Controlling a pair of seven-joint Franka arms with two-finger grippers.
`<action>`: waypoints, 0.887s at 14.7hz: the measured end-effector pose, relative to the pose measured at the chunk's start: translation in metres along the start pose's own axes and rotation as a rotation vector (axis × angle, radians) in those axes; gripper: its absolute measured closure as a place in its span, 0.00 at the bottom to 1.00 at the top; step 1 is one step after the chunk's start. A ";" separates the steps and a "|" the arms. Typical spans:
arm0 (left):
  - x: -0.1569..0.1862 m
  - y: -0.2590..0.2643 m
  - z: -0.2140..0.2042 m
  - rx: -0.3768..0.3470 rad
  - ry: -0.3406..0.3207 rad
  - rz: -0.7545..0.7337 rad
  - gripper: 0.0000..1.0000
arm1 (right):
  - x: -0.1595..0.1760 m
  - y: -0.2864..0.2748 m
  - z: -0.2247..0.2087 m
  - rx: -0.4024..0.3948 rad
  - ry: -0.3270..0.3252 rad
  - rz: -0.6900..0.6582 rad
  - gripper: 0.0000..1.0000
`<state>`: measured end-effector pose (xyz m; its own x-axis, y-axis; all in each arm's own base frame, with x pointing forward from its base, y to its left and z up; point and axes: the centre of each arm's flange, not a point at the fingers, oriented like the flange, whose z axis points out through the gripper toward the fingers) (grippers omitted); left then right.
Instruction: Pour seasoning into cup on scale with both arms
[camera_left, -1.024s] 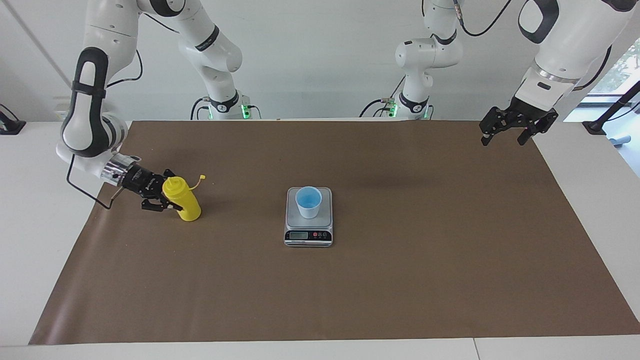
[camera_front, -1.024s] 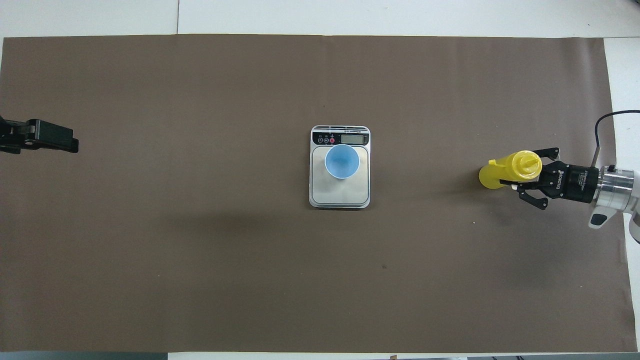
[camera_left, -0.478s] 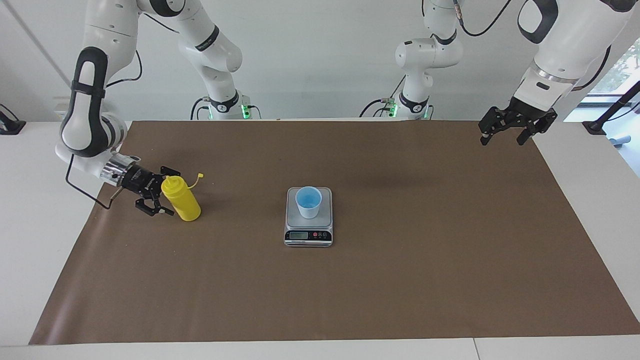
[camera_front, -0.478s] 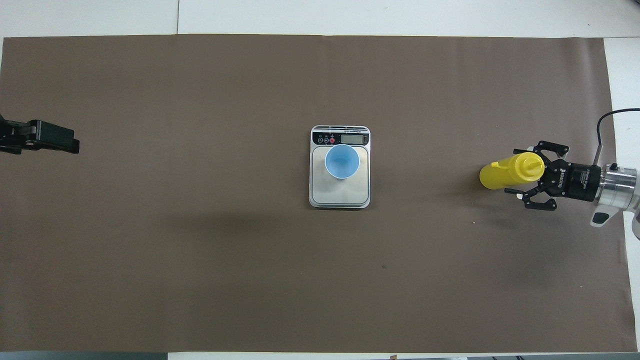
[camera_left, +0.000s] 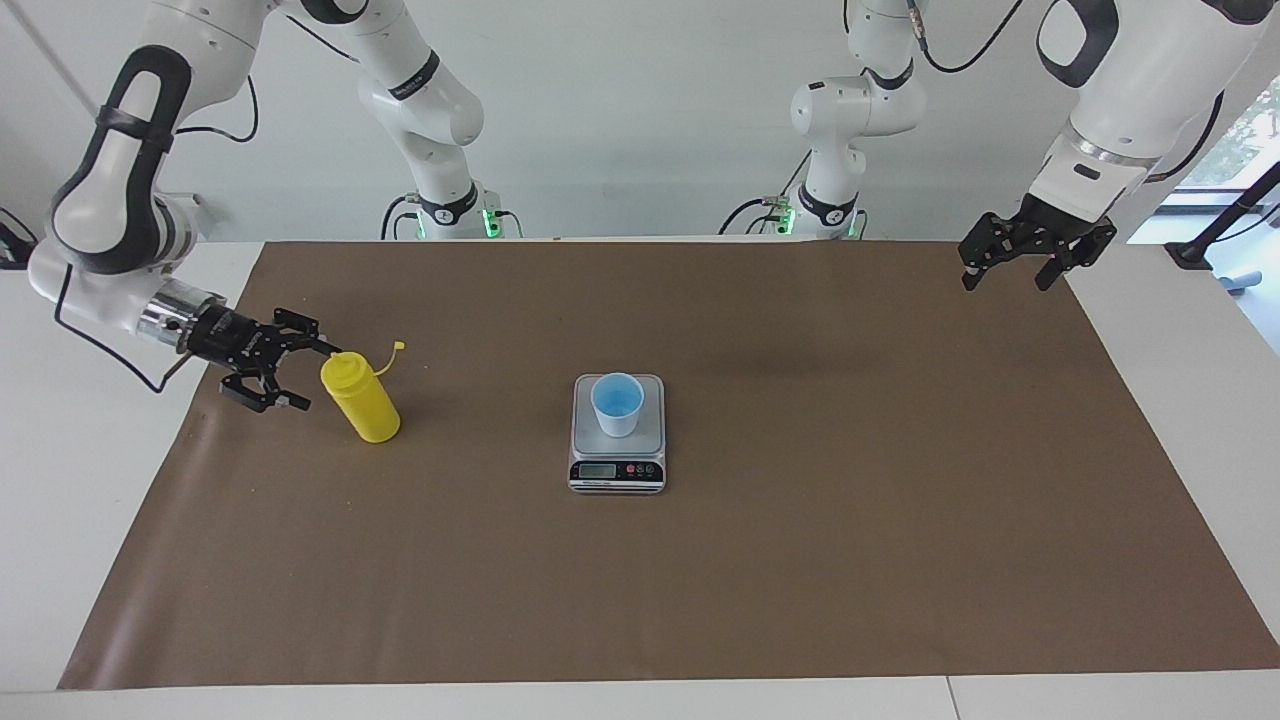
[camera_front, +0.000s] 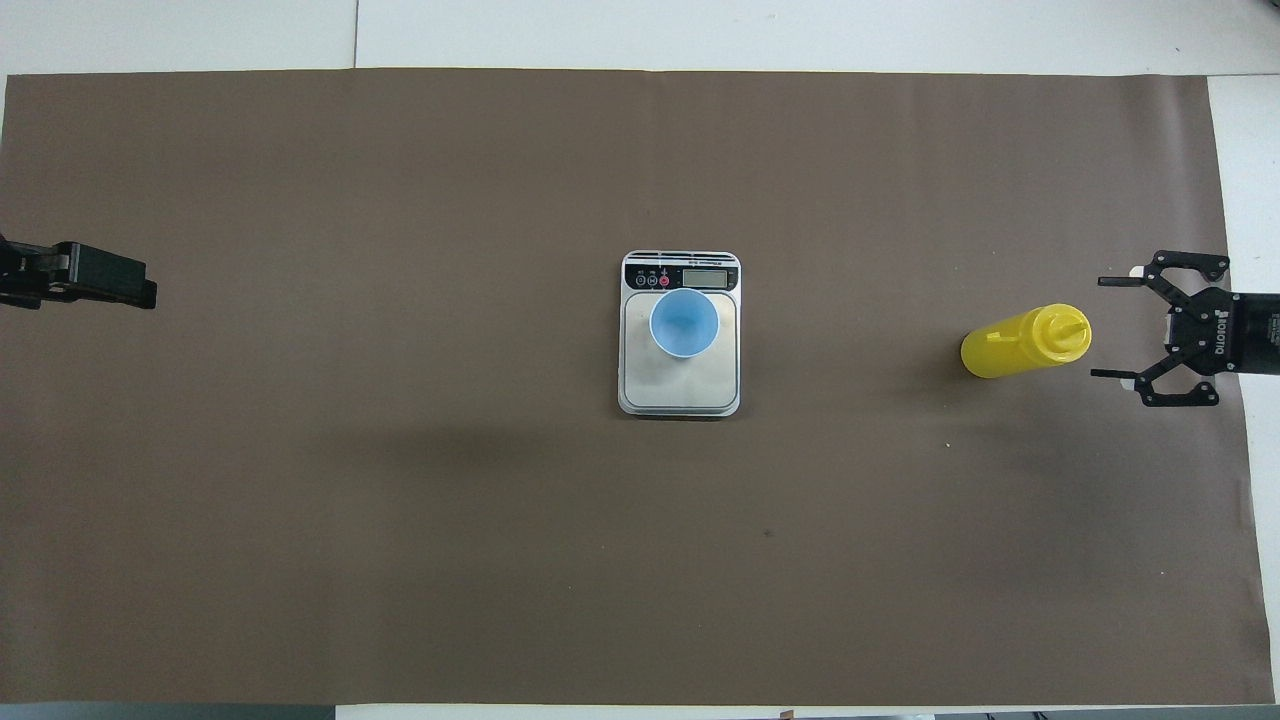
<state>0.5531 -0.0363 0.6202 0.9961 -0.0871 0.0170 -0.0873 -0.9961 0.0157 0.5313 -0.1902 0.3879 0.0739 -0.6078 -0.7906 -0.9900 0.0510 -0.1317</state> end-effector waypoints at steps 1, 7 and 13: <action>0.000 0.000 0.000 0.002 -0.002 0.000 0.00 | -0.026 -0.005 -0.006 -0.061 0.045 -0.064 0.00; -0.001 -0.002 0.000 0.014 -0.005 -0.001 0.00 | -0.128 -0.025 -0.020 -0.159 0.122 -0.234 0.00; -0.001 -0.003 0.001 0.015 -0.008 -0.001 0.00 | -0.186 -0.036 -0.011 -0.205 0.315 -0.424 0.00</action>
<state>0.5526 -0.0337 0.6189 0.9963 -0.0858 0.0090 -0.0858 -0.9963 0.0008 0.5520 -0.0872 0.5464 0.4614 -0.7503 -0.4734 -0.8871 -0.3848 -0.2548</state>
